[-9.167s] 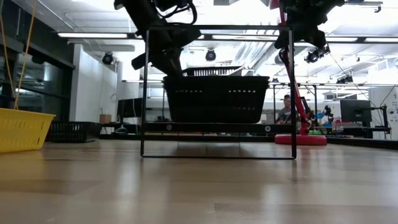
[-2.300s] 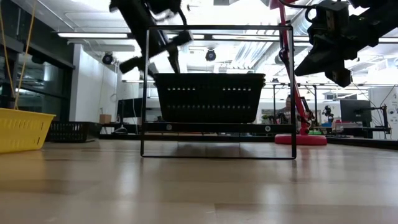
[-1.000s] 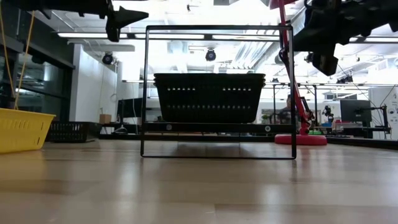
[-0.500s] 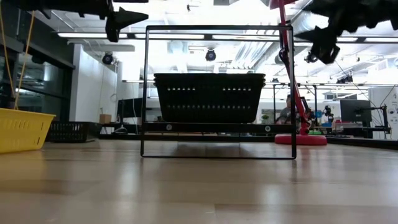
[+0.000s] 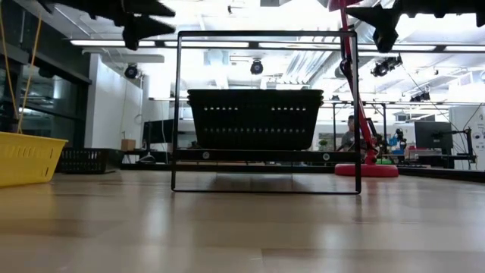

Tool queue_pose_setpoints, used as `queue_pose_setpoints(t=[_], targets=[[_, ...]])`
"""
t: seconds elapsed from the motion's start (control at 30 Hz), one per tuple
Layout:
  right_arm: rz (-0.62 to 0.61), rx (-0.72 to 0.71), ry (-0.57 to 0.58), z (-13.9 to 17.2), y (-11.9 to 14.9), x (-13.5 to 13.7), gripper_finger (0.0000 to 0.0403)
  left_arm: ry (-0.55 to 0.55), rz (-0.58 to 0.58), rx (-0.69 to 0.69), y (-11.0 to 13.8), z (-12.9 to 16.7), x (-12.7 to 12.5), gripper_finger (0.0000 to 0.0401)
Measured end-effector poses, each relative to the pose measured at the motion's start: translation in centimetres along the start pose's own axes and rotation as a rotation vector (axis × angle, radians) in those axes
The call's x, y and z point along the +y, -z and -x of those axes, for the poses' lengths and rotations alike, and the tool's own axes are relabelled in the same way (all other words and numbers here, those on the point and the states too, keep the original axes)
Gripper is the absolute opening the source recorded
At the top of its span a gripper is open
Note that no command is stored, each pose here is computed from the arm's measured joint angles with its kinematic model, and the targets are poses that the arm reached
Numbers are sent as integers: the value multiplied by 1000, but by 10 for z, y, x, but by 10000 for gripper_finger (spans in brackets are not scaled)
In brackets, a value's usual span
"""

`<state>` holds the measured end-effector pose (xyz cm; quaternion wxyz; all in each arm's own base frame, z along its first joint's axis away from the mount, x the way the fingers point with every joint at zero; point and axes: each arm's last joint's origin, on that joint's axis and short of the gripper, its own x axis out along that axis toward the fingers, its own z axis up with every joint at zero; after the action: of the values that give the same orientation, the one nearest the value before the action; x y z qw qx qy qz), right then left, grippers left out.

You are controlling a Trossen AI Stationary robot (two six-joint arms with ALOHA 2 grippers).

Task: Stack baskets on shelf by color
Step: Stack the black bin on top of the black bin on the shelf

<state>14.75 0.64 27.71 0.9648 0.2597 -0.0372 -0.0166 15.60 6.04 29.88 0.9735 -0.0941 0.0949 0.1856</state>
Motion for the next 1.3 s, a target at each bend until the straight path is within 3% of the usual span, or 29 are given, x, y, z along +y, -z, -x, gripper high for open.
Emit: queue_pose_setpoints(t=[0.13,0.27,0.73,0.9,1.07,1.2,1.3], targets=[[2,12,48,-4,4,-3,206,-68,-58,275,-6,14,0,195],[14,87,97,-8,13,-7,206,-129,-66,416,-6,23,1,195],[103,188,222,-7,24,-17,206,-120,-82,439,-3,25,1,195],[105,207,248,-6,26,-18,206,-153,-21,472,-1,25,2,195],[37,211,256,-6,27,-19,206,-288,16,733,14,24,7,195],[4,207,259,-6,27,-19,206,-354,52,981,40,21,10,195],[-30,210,267,-6,28,-19,206,-390,71,1077,61,18,13,195]])
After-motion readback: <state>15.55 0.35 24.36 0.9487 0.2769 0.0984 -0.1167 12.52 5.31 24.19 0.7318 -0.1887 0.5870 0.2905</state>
